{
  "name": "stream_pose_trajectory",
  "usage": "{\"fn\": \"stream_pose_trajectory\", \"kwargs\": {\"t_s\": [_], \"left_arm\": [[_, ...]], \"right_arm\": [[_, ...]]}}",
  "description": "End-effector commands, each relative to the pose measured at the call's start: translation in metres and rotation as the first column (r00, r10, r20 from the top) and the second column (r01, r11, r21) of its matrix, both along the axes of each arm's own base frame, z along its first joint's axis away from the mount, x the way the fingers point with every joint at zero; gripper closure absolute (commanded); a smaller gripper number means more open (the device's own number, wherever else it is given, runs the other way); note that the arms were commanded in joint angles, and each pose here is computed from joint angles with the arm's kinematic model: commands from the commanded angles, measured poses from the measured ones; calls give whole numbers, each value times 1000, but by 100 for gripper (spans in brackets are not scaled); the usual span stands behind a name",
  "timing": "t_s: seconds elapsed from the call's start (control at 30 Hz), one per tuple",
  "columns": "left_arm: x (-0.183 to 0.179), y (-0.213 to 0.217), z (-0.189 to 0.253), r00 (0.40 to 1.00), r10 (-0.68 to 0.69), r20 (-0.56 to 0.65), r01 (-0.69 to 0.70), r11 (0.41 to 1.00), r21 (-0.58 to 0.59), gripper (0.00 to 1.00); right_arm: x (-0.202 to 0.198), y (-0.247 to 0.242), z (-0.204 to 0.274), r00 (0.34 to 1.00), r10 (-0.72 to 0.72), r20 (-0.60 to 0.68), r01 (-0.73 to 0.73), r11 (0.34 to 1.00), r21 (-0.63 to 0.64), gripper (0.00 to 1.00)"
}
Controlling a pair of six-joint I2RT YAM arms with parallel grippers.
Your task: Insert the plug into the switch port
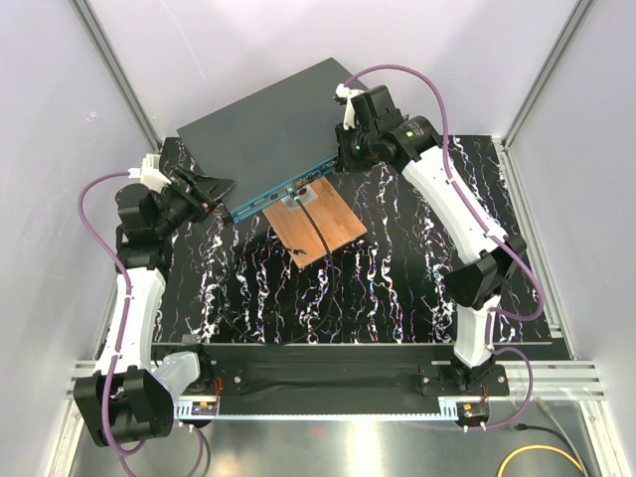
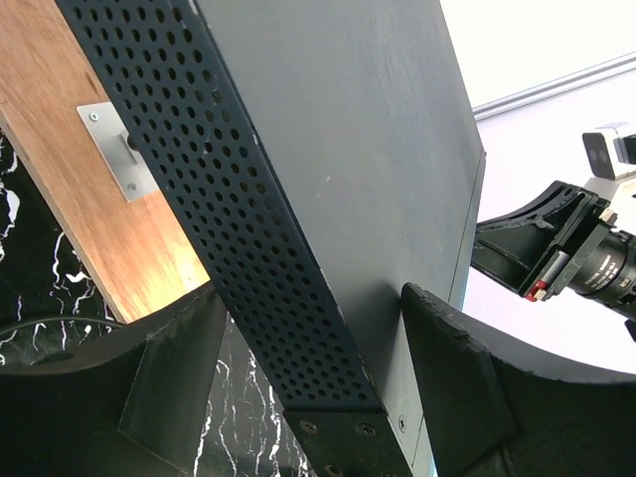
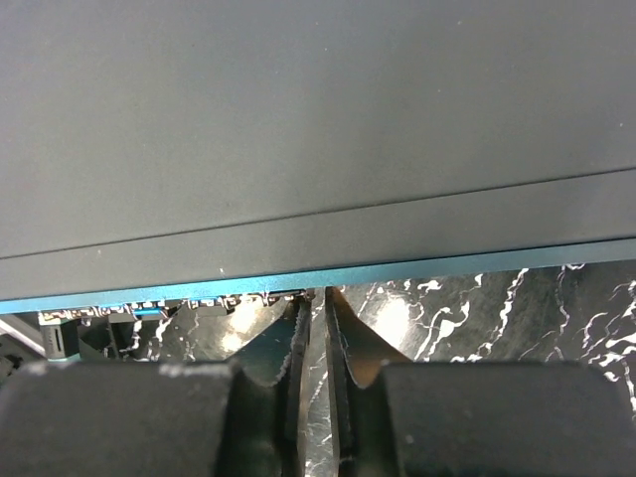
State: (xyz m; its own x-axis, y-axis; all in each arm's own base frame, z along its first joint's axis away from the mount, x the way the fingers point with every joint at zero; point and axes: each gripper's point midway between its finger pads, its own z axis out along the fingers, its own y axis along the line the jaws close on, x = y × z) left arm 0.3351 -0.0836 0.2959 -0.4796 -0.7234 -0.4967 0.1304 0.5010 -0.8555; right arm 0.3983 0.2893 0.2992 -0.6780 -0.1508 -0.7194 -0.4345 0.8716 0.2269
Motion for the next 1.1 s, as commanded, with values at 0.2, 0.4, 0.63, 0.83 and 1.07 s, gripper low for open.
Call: {"fn": "stream_pose_trajectory", "kwargs": {"t_s": [0.2, 0.4, 0.63, 0.83, 1.07], "left_arm": [[-2, 6, 37, 994, -3, 113, -3, 999, 53, 17], [-7, 19, 51, 988, 15, 152, -18, 1000, 18, 9], [-16, 50, 53, 987, 51, 151, -60, 997, 58, 1], [-35, 67, 56, 993, 2, 115, -31, 967, 253, 1], [-55, 84, 23, 994, -48, -99, 88, 880, 466, 1]], "right_arm": [[13, -6, 52, 965, 19, 261, -34, 998, 53, 81], [-14, -35, 47, 970, 46, 238, -58, 997, 42, 78], [-38, -78, 36, 979, 29, 204, -40, 998, 49, 66], [-47, -122, 17, 984, -32, 173, 28, 999, 25, 45], [-58, -168, -13, 989, -133, 61, 132, 991, 25, 22]]}}
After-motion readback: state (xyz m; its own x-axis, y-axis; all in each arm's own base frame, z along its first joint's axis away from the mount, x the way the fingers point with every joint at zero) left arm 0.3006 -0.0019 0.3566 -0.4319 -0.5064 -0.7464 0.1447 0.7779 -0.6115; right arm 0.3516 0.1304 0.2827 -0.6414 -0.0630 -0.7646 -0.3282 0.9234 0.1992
